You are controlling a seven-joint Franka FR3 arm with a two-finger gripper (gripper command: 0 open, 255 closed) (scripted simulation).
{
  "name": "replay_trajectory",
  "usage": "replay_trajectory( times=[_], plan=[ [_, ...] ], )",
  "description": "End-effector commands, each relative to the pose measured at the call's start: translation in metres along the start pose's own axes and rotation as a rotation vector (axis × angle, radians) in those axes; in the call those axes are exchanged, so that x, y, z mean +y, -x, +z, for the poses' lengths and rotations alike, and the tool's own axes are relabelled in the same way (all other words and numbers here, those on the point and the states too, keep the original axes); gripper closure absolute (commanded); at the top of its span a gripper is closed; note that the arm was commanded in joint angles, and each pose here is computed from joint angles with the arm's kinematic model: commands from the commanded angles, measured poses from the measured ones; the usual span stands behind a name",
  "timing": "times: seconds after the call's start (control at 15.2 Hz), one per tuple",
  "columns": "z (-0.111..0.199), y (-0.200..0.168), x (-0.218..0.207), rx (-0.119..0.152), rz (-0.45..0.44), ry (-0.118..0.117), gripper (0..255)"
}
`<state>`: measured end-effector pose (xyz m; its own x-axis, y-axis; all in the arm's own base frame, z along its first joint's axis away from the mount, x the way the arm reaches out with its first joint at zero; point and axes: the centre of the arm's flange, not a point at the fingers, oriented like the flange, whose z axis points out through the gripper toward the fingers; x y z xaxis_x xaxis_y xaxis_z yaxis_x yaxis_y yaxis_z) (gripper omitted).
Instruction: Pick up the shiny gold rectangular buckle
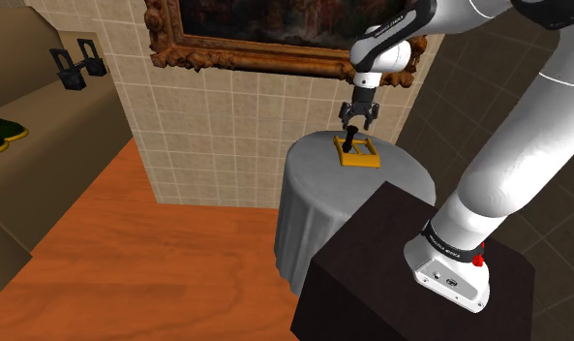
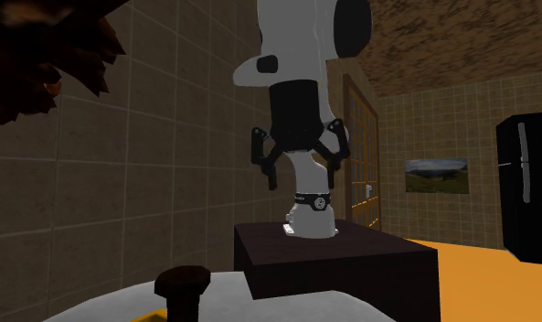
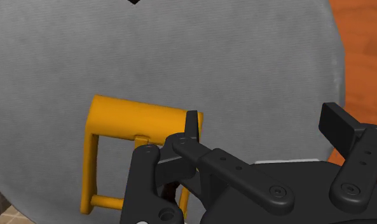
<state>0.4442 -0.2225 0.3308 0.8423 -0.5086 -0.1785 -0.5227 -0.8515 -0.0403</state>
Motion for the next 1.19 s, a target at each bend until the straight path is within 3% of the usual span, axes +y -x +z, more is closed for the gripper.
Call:
replay_trajectory(
  times=[0.0, 1.12],
  plan=[
    [0.013, -0.019, 0.013, -0.002, 0.028, 0.006, 0],
    [0.126, -0.145, 0.141, -0.025, 0.252, 0.046, 0]
  ],
)
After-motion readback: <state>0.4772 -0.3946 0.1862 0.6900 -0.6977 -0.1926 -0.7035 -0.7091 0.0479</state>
